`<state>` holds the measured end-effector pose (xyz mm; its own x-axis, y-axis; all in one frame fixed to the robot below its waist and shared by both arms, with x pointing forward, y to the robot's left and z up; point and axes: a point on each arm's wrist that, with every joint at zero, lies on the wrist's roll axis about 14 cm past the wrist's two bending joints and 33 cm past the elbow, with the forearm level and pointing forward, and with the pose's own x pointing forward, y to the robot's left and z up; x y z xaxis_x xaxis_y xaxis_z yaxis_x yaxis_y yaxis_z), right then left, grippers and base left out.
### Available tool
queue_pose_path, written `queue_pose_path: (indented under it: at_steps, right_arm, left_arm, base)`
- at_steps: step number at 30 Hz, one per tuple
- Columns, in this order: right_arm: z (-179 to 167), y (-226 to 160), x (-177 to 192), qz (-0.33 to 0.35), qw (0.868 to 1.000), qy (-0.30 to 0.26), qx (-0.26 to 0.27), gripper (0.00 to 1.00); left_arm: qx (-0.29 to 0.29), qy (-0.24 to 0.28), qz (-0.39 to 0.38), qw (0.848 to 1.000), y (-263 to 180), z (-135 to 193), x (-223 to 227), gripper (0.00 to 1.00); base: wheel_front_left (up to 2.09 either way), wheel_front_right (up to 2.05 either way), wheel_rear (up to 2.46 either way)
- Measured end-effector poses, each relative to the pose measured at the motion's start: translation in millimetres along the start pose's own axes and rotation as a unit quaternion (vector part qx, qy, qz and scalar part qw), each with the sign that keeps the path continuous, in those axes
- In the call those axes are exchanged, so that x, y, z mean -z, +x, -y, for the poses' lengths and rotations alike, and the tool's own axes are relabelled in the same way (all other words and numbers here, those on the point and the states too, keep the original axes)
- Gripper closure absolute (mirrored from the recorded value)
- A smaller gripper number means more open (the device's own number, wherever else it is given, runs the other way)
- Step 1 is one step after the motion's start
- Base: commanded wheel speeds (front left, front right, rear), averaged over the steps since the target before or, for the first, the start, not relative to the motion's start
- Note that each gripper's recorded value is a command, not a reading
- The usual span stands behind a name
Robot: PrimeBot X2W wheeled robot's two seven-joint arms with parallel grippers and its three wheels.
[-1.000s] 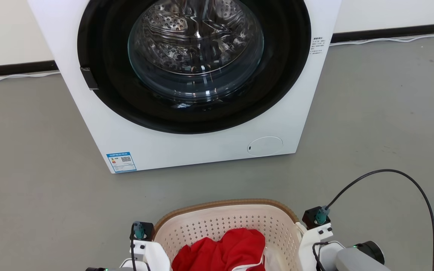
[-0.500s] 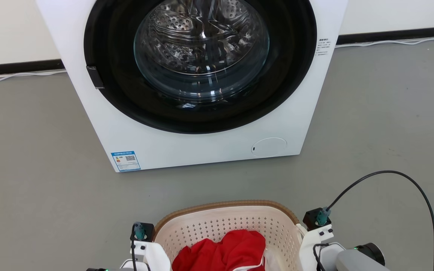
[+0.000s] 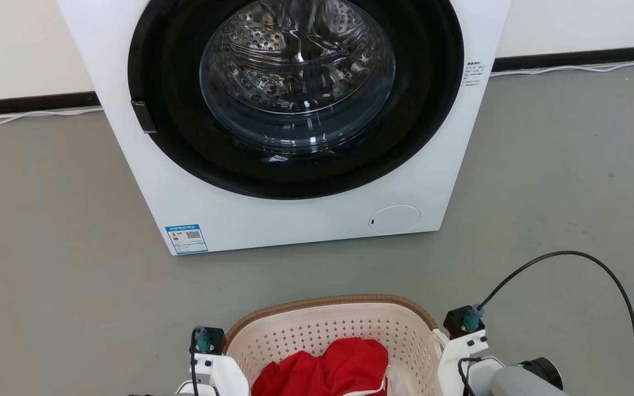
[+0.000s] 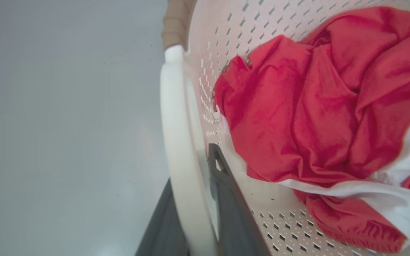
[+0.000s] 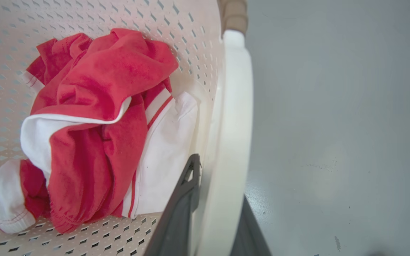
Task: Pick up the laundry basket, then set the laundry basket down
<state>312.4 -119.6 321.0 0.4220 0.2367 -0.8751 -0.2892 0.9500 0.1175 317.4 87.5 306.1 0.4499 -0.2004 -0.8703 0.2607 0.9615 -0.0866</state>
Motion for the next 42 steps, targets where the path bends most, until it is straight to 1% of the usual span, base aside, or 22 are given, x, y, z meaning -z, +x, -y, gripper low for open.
queue_pose_path:
  at_steps: [42]
  right_arm:
    - [-6.8,2.6,0.2,-0.005,1.0,-0.015,-0.007,1.0]
  left_arm:
    - [-0.003,-0.009,-0.005,1.0,-2.6,-3.5,7.2,1.0]
  base:
    - [0.0,0.0,0.0]
